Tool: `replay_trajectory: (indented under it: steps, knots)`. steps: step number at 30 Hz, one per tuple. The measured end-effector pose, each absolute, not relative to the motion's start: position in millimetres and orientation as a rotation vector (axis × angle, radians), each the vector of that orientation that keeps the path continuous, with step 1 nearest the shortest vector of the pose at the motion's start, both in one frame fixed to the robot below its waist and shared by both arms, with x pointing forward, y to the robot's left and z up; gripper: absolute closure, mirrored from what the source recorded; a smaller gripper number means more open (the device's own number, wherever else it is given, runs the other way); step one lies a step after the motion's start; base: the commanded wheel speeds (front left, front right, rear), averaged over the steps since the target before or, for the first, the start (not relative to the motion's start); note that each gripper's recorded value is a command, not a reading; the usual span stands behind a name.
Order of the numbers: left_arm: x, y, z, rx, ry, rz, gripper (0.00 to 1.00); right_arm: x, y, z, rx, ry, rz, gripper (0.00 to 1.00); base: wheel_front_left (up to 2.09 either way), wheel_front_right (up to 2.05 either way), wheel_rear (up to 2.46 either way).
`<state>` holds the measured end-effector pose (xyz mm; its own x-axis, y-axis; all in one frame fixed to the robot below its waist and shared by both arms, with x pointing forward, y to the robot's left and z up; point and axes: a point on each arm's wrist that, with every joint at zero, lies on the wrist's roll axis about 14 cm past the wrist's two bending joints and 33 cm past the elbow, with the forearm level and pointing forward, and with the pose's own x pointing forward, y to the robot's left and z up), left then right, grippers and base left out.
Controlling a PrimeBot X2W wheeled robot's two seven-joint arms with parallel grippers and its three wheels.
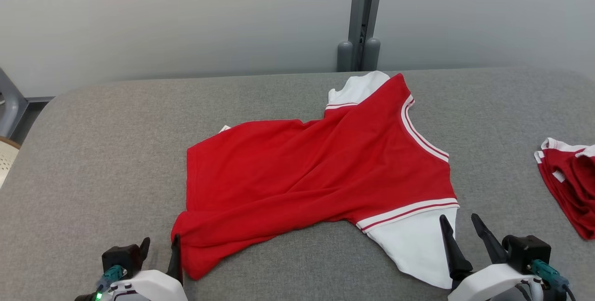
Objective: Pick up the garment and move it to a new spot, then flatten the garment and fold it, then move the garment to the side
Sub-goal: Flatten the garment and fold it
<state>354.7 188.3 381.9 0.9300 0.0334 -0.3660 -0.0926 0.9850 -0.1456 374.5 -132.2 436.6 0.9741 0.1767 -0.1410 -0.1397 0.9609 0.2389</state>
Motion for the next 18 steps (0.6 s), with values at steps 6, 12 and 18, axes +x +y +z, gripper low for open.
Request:
replay_trajectory:
  steps: [6, 12, 18]
  knots:
    - [361.5, 192.6, 402.1, -0.099, 0.291, 0.075, 0.0, 372.7, -149.1, 454.8, 0.172, 0.096, 0.129, 0.0, 0.0, 0.0, 0.0]
    - [354.9, 194.0, 415.4, -0.052, 0.232, 0.084, 0.0, 366.1, -156.5, 466.2, 0.119, 0.054, 0.12, 0.0, 0.0, 0.0, 0.0]
    - [344.9, 193.9, 424.9, -0.009, 0.191, 0.081, 0.0, 358.4, -152.9, 468.5, 0.096, 0.044, 0.135, 0.0, 0.0, 0.0, 0.0]
